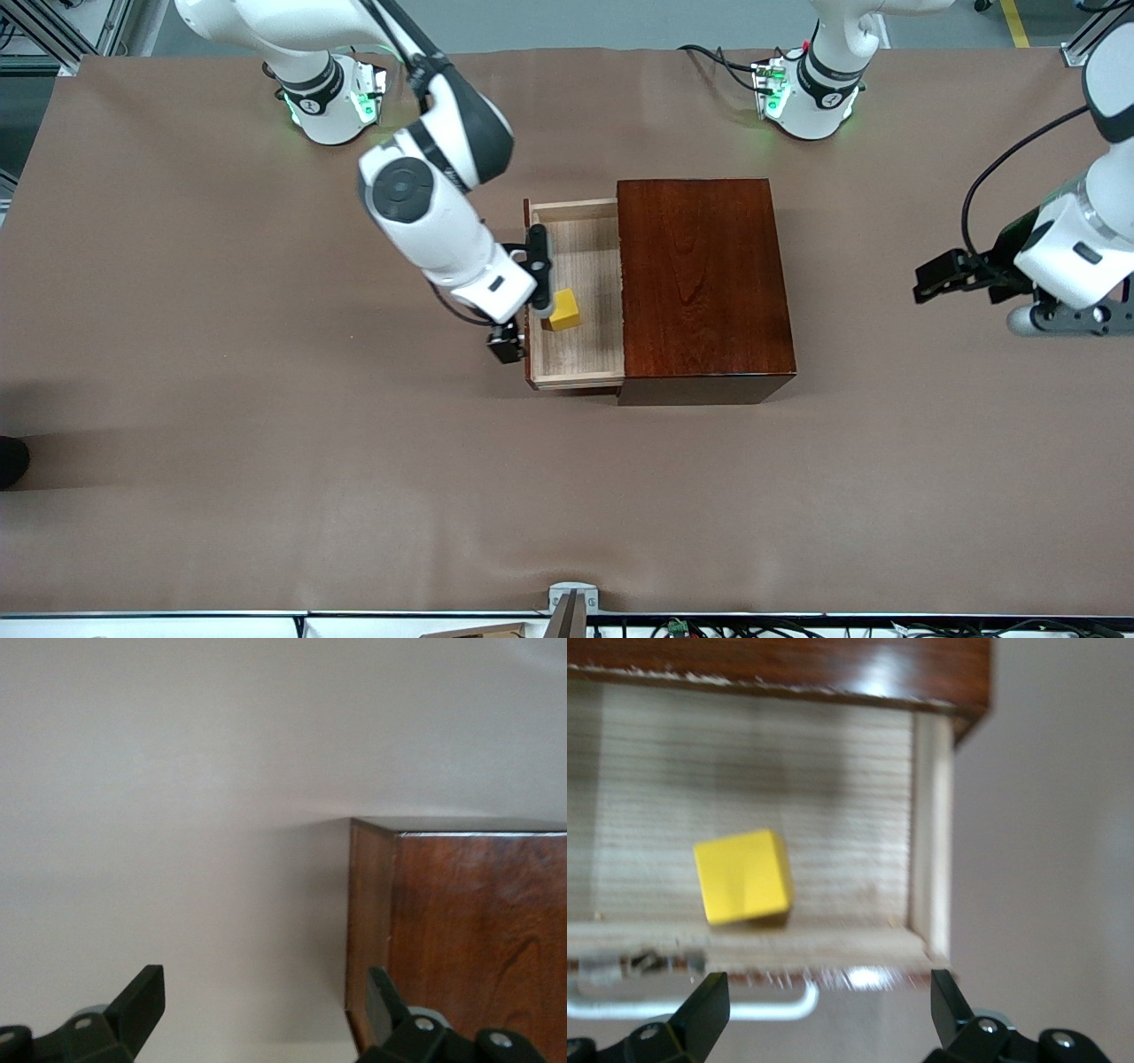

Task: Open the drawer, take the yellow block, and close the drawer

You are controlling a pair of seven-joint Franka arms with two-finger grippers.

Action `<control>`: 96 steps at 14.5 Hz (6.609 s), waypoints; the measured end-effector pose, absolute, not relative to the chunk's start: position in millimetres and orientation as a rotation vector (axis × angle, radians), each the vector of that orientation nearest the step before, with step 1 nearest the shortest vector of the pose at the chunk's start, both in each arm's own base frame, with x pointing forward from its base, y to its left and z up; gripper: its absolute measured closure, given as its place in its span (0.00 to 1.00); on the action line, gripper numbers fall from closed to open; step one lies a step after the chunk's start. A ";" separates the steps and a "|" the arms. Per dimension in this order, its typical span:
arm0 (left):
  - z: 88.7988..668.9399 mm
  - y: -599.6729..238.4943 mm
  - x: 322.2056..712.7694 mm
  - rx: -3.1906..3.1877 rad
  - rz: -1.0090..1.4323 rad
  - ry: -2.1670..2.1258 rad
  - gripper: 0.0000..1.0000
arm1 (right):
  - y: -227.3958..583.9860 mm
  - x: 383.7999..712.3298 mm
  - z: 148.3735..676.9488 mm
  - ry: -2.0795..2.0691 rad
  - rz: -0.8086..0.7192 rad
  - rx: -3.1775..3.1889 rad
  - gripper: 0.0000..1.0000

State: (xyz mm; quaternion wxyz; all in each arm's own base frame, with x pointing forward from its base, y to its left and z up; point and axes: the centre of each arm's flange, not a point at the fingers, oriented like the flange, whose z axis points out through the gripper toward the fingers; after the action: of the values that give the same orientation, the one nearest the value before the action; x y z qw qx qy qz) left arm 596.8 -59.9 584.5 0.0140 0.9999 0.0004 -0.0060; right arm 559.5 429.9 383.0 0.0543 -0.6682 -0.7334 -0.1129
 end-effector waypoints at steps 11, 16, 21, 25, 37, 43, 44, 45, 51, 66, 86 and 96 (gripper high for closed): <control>587.3 -41.1 567.8 3.124 -0.016 -0.041 0.00 | 477.3 520.1 357.2 -2.243 -0.271 -2.008 0.00; 581.5 -63.1 567.3 3.123 -0.023 -0.099 0.00 | 480.8 515.0 333.5 -2.251 -0.216 -2.011 0.00; 577.3 -59.3 570.4 3.123 -0.023 -0.089 0.00 | 486.0 515.7 314.2 -2.299 -0.231 -2.011 0.00; 576.9 -60.7 570.7 3.123 -0.021 -0.093 0.00 | 488.3 515.9 305.0 -2.296 -0.239 -2.017 0.16; 577.2 -66.0 570.5 3.122 -0.016 -0.107 0.00 | 477.5 529.2 381.8 -2.288 -0.344 -2.089 0.44; 579.1 -90.0 568.2 3.118 -0.001 -0.173 0.00 | 401.0 559.3 446.1 -1.966 -0.258 -2.384 0.44; 579.4 -102.9 566.1 3.115 0.001 -0.209 0.00 | 380.4 568.9 453.1 -1.904 -0.250 -2.435 0.44; 579.7 -120.2 562.8 3.110 0.002 -0.257 0.00 | 358.7 578.1 456.6 -1.840 -0.236 -2.485 0.44; 578.4 -278.8 506.2 3.028 0.002 -0.689 0.00 | 245.7 599.8 431.9 -1.296 -0.099 -2.803 0.44; 477.1 -529.1 493.2 2.255 0.318 -1.739 0.00 | -9.6 594.9 358.1 -0.004 0.108 -3.091 0.44; 322.6 -591.9 479.3 2.217 0.228 -2.046 0.00 | -54.7 582.6 184.6 0.295 -0.085 -3.132 0.40; 325.7 -572.2 477.3 2.269 -0.068 -2.212 0.00 | -41.5 583.3 263.2 0.261 0.032 -3.119 0.00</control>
State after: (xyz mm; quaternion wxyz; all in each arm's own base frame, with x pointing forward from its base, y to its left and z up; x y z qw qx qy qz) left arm 477.3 -572.2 325.7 -0.0139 0.7158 -0.6978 -0.0213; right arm 583.3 -41.5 263.2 0.0058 -0.9964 0.0834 0.0102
